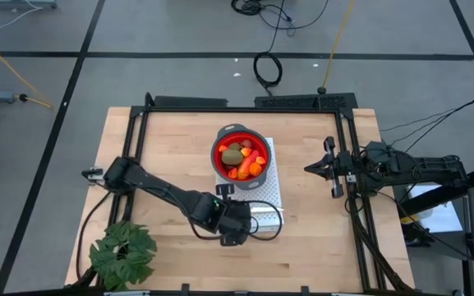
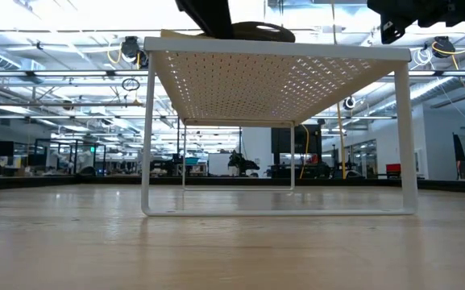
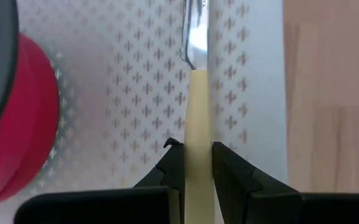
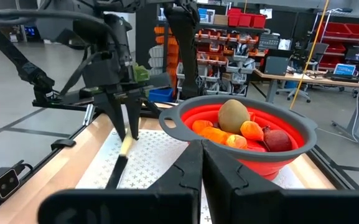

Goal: Pick & Place Fruit
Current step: Put the yellow knife on the shelf, then adjust the shelf

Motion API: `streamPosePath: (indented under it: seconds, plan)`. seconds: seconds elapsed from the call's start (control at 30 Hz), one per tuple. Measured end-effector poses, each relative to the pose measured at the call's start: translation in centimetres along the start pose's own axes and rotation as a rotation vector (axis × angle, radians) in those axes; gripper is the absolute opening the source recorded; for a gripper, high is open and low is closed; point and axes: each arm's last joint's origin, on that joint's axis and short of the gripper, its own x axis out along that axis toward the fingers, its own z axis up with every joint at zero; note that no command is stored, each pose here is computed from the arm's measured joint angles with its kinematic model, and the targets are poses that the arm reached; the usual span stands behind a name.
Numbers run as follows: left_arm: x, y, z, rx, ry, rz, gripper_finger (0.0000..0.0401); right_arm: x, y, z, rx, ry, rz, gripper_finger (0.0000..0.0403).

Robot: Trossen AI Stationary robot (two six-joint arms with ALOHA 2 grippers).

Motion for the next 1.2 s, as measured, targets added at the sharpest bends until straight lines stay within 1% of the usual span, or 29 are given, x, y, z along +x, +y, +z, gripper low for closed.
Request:
streamPosePath:
  seconds: [0.17, 0.33, 0.53, 0.7, 0.9, 1.0, 1.1, 1.2]
  plan:
    - [0.85, -0.41, -0.04, 0.008, 0.014, 0.006, 0.0049, -0.01, 0.00, 0.01, 0.000, -0.001, 0.000, 0.0000]
    - [0.98, -0.48, -0.04, 0.006, 0.015, 0.005, 0.0049, -0.01, 0.00, 0.02, 0.000, -0.002, 0.000, 0.0000]
    - [0.98, -0.49, -0.03, -0.044, 0.015, 0.004, 0.0053, -0.01, 0.00, 0.02, 0.000, -0.003, 0.000, 0.0000]
    - [0.98, -0.49, -0.03, -0.071, 0.015, 0.005, 0.0082, -0.01, 0.00, 0.02, 0.000, -0.002, 0.000, 0.0000]
    - [0.98, -0.48, -0.02, -0.063, 0.013, 0.006, 0.0124, 0.00, 0.00, 0.02, 0.000, -0.002, 0.000, 0.0000]
    - [0.94, -0.49, -0.03, -0.035, 0.013, 0.005, 0.0140, 0.00, 0.00, 0.02, 0.000, -0.002, 0.000, 0.0000]
    - [0.58, -0.54, -0.09, -0.001, 0.008, 0.004, 0.0148, -0.01, 0.00, 0.03, 0.000, -0.003, 0.000, 0.0000]
    - [0.00, -0.35, -0.21, 0.013, 0.006, 0.009, 0.0146, -0.01, 0.00, 0.02, 0.000, -0.003, 0.000, 0.0000]
